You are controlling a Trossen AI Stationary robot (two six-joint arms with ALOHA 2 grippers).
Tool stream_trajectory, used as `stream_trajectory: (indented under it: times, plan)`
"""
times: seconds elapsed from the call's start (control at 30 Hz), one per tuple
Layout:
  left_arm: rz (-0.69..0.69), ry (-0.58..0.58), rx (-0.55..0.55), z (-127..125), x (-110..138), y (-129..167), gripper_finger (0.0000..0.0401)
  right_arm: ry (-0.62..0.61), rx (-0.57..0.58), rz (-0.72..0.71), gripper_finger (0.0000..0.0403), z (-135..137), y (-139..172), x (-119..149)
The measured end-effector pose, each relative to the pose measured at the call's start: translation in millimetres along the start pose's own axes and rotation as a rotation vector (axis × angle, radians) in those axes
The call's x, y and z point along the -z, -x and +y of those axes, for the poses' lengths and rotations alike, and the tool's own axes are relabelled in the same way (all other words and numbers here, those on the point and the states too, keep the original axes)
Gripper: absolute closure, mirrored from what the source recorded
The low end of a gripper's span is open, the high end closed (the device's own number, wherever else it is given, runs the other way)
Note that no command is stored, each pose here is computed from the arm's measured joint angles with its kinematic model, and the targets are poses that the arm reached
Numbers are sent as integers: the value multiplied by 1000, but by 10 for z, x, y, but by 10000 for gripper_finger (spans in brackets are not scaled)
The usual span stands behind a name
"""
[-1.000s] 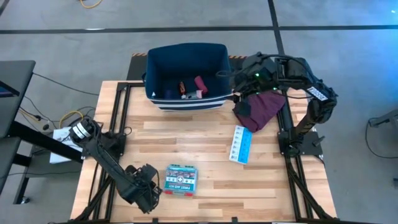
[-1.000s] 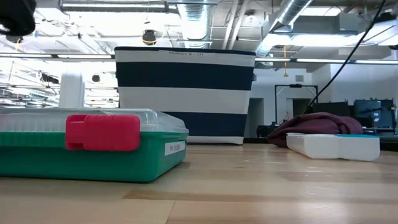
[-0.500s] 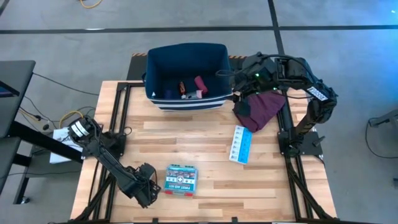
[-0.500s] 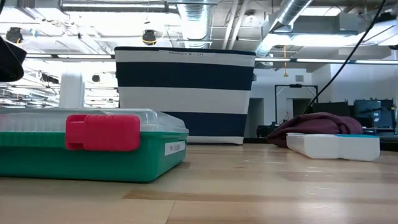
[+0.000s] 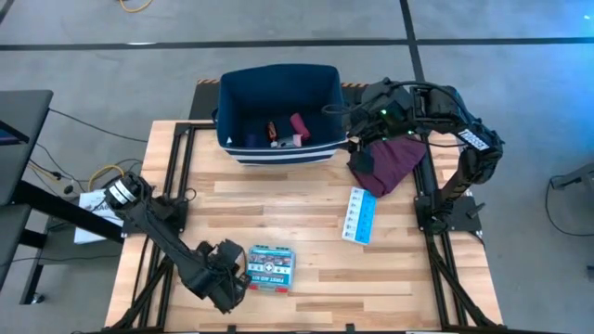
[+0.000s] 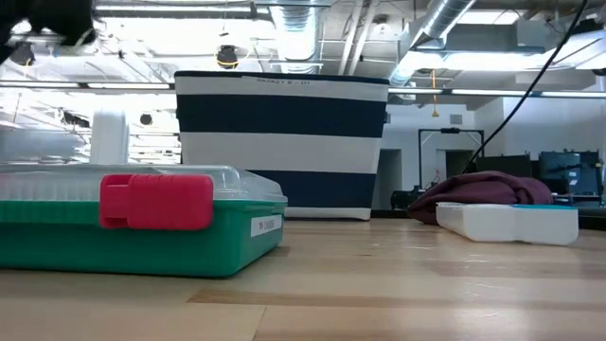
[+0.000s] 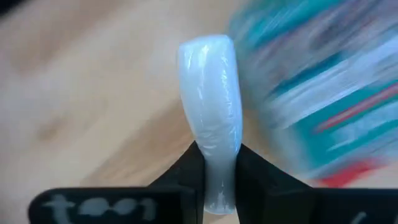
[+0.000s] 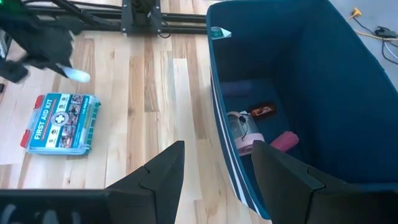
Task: Pick & place medical supplies in basket/bin
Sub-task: Put the white rolled gauze into the blue bin
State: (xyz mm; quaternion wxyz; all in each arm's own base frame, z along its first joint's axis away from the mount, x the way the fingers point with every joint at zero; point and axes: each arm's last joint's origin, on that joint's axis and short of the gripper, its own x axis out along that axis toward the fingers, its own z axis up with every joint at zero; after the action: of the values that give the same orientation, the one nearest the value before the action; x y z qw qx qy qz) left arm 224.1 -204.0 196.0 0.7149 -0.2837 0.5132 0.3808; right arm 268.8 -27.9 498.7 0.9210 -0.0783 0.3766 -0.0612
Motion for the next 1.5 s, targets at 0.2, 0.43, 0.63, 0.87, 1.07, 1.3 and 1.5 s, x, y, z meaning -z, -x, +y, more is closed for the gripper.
stream_trajectory:
  times: [0.2,0.43,0.63,0.87,1.07,1.3,1.5]
  plan:
    - [-430,-73,21,45,-661,809,350,20,-2,7,221,1,-1,7]
    - [-674,-208,-104,298,-1980,1412,355,27,-2,6,221,1,0,6]
    - [-640,-140,-124,795,-3251,1252,353,25,-9,16,221,15,1,14]
    - [-431,-74,68,1301,-4129,377,352,35,-11,19,221,20,1,17]
    - [-296,-191,91,1295,-4335,-242,346,80,-21,74,221,26,3,71]
    - [-265,-294,56,1285,-4419,-457,301,60,-20,79,221,27,4,75]
    - [-282,-310,58,1288,-4423,-405,263,45,-20,82,221,27,4,78]
